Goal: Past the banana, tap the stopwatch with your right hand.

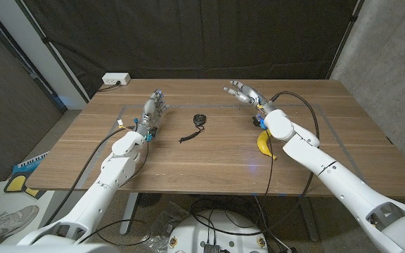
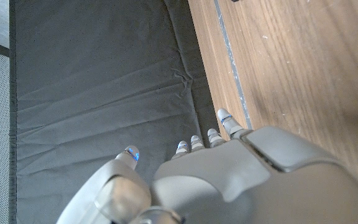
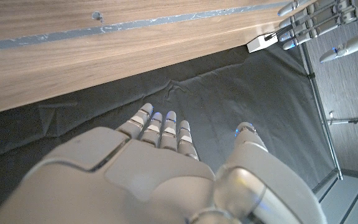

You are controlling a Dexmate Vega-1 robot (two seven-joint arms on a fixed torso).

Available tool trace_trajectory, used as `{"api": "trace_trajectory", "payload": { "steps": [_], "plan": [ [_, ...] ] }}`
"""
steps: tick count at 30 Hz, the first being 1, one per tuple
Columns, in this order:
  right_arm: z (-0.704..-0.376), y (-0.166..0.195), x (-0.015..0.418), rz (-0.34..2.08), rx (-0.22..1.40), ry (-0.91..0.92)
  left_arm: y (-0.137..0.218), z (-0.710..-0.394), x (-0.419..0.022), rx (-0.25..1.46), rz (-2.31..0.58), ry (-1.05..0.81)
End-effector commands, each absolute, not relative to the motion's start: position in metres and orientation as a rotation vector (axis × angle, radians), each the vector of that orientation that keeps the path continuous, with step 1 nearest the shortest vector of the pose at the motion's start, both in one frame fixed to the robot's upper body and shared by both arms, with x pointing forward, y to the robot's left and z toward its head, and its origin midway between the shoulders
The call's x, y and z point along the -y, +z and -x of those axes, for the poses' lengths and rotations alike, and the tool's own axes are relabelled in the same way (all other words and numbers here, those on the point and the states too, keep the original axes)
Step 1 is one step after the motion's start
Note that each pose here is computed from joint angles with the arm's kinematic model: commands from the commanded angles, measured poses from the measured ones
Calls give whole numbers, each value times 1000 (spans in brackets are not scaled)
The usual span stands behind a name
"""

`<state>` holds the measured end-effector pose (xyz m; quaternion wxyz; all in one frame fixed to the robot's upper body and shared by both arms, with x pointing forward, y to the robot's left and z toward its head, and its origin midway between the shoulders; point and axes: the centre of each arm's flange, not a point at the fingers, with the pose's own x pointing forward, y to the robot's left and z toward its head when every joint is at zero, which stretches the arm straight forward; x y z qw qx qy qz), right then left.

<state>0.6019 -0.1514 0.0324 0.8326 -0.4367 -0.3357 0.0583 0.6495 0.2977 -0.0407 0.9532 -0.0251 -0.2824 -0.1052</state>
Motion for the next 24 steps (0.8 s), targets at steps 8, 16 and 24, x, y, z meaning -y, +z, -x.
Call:
{"api": "trace_trajectory", "payload": {
  "steps": [8, 16, 24],
  "plan": [
    [-593, 34, 109, 1122, 709, 60, -42, -649, -301, 572, 45, -206],
    [-594, 32, 96, 1172, 705, 42, -43, -649, -304, 583, 52, -187],
    [-594, 28, 83, 1229, 703, -17, -46, -647, -309, 591, 102, -115]
  ]
}}
